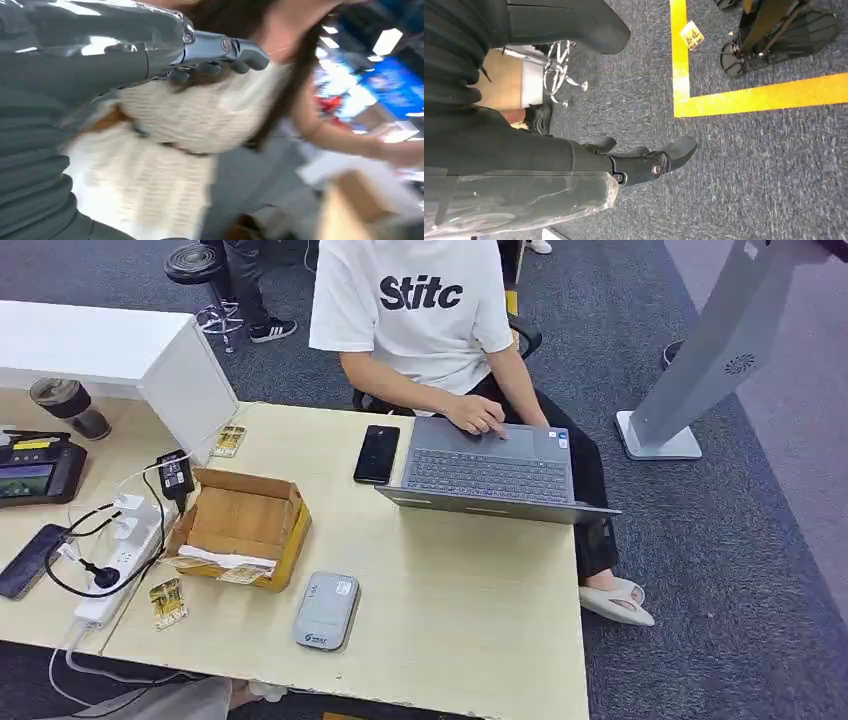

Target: Pass the card to the sensor for recognition and then transmit it.

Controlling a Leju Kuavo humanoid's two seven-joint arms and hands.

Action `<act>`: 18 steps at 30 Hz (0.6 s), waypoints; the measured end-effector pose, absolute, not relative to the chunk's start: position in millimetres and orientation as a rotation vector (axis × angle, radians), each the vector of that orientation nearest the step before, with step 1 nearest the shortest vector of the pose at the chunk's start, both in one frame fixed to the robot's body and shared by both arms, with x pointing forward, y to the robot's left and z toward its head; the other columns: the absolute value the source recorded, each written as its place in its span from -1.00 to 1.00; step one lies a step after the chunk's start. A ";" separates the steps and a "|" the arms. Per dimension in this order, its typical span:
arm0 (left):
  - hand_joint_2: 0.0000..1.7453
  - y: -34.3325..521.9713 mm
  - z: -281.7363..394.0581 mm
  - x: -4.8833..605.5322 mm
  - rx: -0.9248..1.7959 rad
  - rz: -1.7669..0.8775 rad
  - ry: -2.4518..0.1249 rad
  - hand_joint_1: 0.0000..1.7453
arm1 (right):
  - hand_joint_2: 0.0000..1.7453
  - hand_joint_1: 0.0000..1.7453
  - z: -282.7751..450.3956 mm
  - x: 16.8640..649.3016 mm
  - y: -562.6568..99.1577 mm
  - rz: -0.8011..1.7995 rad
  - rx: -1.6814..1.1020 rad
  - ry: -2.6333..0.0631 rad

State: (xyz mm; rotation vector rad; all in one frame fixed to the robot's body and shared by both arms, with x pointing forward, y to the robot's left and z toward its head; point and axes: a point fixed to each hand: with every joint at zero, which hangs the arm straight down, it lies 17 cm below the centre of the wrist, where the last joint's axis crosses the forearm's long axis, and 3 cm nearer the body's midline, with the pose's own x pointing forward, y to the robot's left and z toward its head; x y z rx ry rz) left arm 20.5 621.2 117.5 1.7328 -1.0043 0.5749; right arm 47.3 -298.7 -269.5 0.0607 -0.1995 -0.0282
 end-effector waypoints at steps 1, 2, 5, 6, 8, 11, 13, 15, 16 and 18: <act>1.00 621.3 141.4 21.8 1.761 0.548 -1.067 -1.00 | 1.00 -1.00 -269.5 48.9 -298.2 -0.023 0.062 -0.199; 1.00 619.5 163.4 22.1 1.800 0.512 -1.109 -1.00 | 1.00 -1.00 -269.4 50.0 -297.7 -0.024 0.063 -0.199; 1.00 594.6 234.7 55.7 1.882 0.345 -1.323 -1.00 | 1.00 -1.00 -269.3 52.7 -295.5 -0.024 0.069 -0.201; 1.00 585.4 249.6 67.2 1.881 0.302 -1.385 -1.00 | 1.00 -1.00 -269.2 54.8 -295.1 -0.023 0.070 -0.202; 1.00 559.3 276.5 98.9 1.849 0.164 -1.517 -1.00 | 1.00 -1.00 -269.1 58.8 -291.6 -0.013 0.079 -0.201; 1.00 525.8 304.7 133.1 1.837 -0.010 -1.638 -1.00 | 1.00 -1.00 -269.7 57.9 -288.4 -0.003 0.090 -0.182; 1.00 508.9 315.8 153.8 1.866 -0.097 -1.669 -1.00 | 1.00 -1.00 -270.2 56.2 -285.8 0.011 0.098 -0.171; 1.00 495.3 329.0 177.9 1.937 -0.163 -1.668 -1.00 | 1.00 -1.00 -270.3 56.9 -286.1 0.020 0.102 -0.171; 1.00 485.8 338.4 195.0 1.973 -0.187 -1.679 -1.00 | 1.00 -1.00 -270.1 59.0 -284.5 0.029 0.108 -0.176; 1.00 467.5 346.8 227.3 1.954 -0.222 -1.729 -1.00 | 1.00 -1.00 -269.4 65.2 -284.7 0.037 0.113 -0.189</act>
